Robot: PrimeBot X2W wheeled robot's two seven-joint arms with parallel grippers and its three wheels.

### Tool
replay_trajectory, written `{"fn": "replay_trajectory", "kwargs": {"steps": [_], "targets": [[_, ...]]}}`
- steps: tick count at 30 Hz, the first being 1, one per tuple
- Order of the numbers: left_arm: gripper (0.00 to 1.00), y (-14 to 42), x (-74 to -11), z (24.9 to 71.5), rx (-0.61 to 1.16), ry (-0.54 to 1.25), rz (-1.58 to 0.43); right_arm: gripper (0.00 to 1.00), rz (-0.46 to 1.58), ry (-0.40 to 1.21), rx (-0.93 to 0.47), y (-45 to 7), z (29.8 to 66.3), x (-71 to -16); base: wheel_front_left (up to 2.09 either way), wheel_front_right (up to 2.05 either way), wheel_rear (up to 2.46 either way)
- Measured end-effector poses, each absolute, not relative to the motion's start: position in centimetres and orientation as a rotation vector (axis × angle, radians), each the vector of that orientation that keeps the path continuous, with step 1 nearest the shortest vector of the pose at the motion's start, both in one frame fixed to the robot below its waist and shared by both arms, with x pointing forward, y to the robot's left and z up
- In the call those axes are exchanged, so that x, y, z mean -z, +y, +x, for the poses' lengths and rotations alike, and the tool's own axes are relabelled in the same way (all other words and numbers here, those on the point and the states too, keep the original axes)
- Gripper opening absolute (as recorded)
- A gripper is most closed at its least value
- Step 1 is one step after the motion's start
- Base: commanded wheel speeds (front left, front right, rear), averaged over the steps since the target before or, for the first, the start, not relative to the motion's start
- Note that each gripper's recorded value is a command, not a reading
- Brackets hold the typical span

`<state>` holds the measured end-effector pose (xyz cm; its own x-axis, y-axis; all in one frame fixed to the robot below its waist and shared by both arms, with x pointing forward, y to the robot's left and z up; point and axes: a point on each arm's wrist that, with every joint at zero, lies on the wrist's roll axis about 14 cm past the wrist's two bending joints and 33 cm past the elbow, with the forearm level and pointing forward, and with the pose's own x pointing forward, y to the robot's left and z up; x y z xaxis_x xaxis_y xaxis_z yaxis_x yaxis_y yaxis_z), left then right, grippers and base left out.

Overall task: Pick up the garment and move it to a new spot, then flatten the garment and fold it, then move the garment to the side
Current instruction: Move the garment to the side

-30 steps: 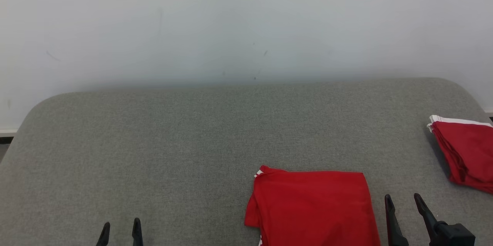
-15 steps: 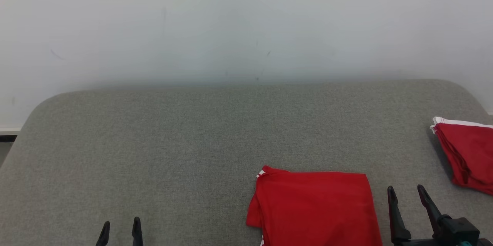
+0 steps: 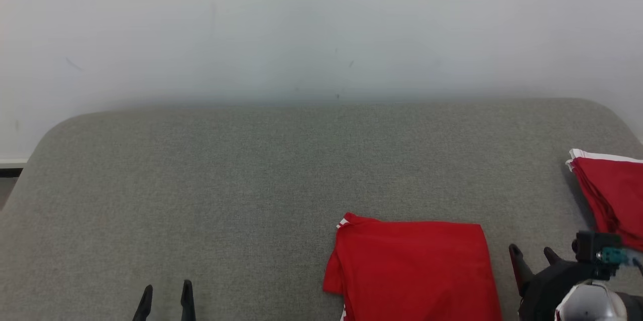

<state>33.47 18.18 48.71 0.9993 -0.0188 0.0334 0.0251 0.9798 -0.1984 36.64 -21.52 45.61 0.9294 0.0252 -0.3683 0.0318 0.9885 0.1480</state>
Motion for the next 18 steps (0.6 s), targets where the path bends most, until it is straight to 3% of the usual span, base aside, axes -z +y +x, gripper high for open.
{"fn": "replay_trajectory", "kwargs": {"steps": [8, 18], "targets": [[1.00, 18.0, -48.4, 33.0, 0.015, -0.024, -0.220, 1.00, 0.127, 0.718, -0.043, -20.3, 36.3, -44.2, 0.00, 0.00, 0.00], [1.00, 19.6, -48.3, 32.4, -0.045, -0.022, -0.225, 1.00, 0.105, 0.917, -0.056, -19.2, 35.6, -42.3, 0.00, 0.00, 0.00]]}}
